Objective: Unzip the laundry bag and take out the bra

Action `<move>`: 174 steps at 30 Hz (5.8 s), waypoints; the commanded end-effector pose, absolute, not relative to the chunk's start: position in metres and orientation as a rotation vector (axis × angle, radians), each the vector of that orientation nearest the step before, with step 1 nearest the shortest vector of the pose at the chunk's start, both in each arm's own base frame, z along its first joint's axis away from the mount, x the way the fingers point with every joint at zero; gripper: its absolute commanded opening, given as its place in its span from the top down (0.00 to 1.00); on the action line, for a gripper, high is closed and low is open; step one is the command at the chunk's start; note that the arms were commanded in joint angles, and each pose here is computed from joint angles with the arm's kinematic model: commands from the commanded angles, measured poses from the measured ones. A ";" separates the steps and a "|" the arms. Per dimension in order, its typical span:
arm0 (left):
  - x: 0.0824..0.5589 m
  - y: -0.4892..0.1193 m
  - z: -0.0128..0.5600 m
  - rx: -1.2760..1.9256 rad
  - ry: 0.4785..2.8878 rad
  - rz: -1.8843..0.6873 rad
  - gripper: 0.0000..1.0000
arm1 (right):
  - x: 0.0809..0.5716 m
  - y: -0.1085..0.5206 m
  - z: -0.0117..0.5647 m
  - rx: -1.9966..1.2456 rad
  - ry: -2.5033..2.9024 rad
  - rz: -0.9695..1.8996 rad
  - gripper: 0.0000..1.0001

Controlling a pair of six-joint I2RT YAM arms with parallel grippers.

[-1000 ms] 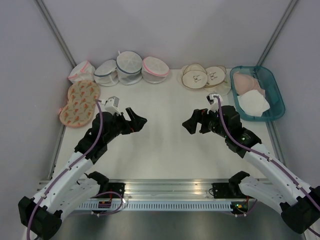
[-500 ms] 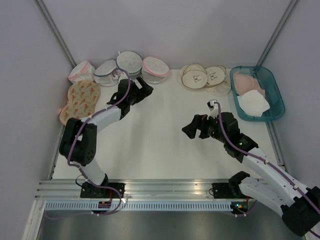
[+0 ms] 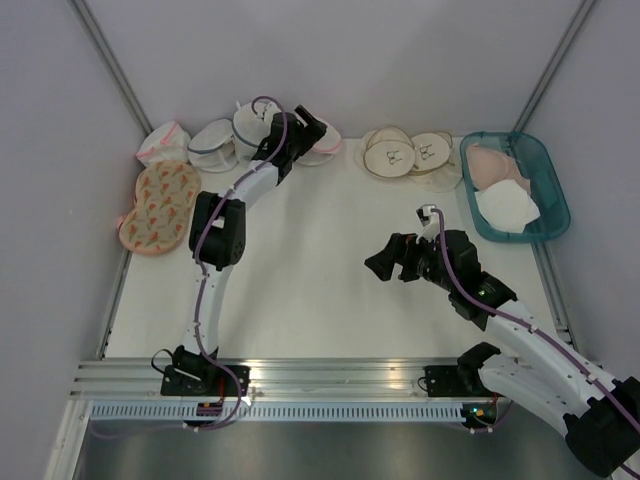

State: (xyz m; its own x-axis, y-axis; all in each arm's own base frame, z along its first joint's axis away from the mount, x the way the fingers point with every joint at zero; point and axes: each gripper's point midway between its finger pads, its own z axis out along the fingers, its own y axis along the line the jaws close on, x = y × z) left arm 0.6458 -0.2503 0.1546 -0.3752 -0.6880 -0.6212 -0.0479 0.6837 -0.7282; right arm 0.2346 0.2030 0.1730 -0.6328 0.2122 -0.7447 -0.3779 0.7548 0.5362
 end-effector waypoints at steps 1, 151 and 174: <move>0.651 -0.246 0.119 -0.725 1.952 -0.704 0.00 | 0.236 0.204 0.185 -0.117 2.041 0.881 0.02; 0.182 -0.340 0.105 -0.647 2.435 -1.315 0.43 | 0.208 0.221 0.088 0.794 1.998 1.283 1.00; 0.240 -0.297 0.111 -0.707 2.269 -1.053 0.45 | 0.184 0.261 0.109 0.523 2.082 1.513 1.00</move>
State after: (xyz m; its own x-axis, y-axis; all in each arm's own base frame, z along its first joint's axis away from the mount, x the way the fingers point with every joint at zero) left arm 0.1995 -0.3103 0.0762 -0.8126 -0.5714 -0.1147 -0.2957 0.5739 -0.7637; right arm 0.1958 0.2423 0.0803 -0.7319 0.6583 -0.1760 0.1044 0.3636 0.9257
